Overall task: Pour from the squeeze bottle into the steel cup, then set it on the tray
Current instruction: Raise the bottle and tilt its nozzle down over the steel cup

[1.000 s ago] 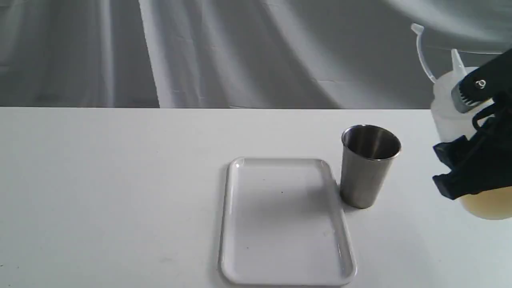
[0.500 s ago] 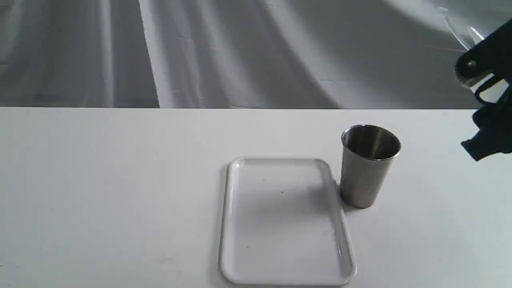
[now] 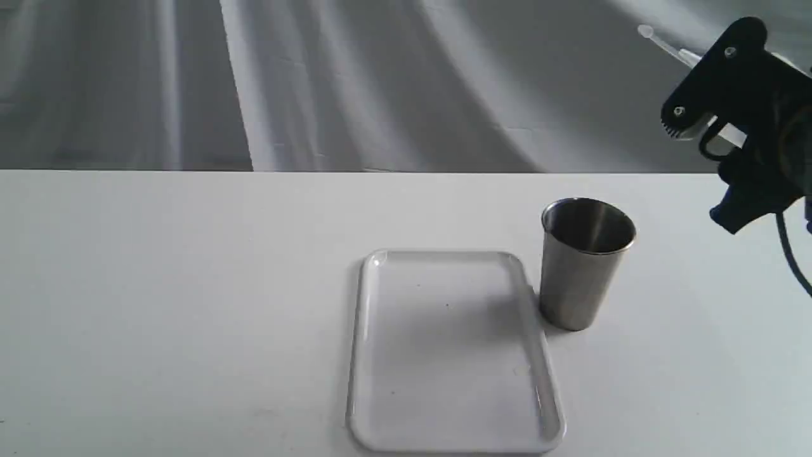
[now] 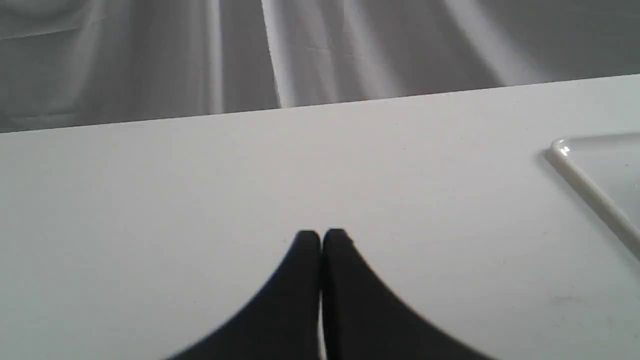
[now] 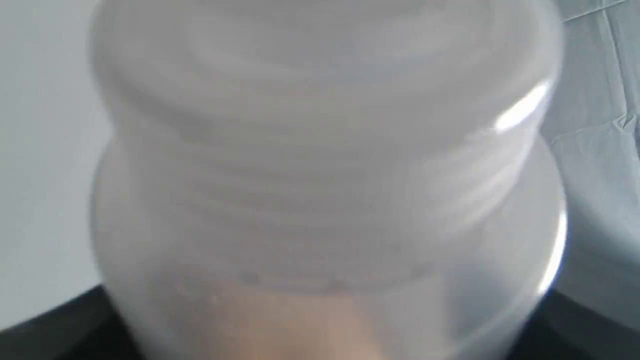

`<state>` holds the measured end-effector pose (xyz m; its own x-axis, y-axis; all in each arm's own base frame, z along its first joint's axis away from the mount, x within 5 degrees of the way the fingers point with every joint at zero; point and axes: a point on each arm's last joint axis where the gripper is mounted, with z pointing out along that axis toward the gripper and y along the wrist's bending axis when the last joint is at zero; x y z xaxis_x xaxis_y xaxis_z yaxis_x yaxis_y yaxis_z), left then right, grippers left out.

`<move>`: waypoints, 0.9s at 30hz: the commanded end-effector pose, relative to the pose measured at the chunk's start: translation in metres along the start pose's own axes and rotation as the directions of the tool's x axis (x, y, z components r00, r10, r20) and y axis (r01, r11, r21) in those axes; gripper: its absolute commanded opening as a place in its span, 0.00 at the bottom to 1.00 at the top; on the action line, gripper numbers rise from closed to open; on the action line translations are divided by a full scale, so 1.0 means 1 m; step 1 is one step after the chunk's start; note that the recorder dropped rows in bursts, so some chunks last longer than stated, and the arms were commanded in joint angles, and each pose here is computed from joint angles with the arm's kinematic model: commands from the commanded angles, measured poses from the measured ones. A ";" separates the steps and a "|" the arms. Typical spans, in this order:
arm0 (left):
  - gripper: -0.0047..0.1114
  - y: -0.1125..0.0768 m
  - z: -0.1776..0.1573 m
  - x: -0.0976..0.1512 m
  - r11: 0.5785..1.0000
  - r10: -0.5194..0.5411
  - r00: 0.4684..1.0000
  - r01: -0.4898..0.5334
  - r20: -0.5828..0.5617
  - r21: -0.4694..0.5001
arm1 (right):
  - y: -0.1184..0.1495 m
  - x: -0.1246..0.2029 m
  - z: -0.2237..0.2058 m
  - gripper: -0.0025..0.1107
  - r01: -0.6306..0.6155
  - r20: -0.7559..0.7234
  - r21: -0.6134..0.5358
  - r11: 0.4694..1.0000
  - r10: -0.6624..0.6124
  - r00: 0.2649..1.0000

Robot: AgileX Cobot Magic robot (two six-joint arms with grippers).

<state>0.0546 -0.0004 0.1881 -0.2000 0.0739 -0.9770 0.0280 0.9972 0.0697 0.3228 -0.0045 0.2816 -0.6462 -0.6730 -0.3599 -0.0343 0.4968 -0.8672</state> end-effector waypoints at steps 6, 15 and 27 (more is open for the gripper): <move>0.04 0.000 0.000 0.001 1.000 -0.004 1.000 0.004 0.006 -0.001 | 0.000 -0.003 0.008 0.33 0.075 0.003 0.054 0.996 -0.076 0.997; 0.04 0.000 0.000 0.001 1.000 -0.005 1.000 0.005 0.006 -0.001 | 0.019 -0.005 0.026 0.33 0.205 -0.021 0.075 0.976 -0.204 0.979; 0.04 0.000 0.000 0.001 1.000 -0.003 1.000 0.003 0.006 -0.001 | 0.042 -0.006 0.056 0.33 0.268 -0.153 0.107 0.957 -0.251 0.956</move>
<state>0.0546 -0.0004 0.1881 -0.2000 0.0739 -0.9770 0.0280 0.9972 0.0697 0.3651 -0.0058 0.2190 -0.7144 -0.6947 -0.0836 -0.1652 0.2835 -0.9446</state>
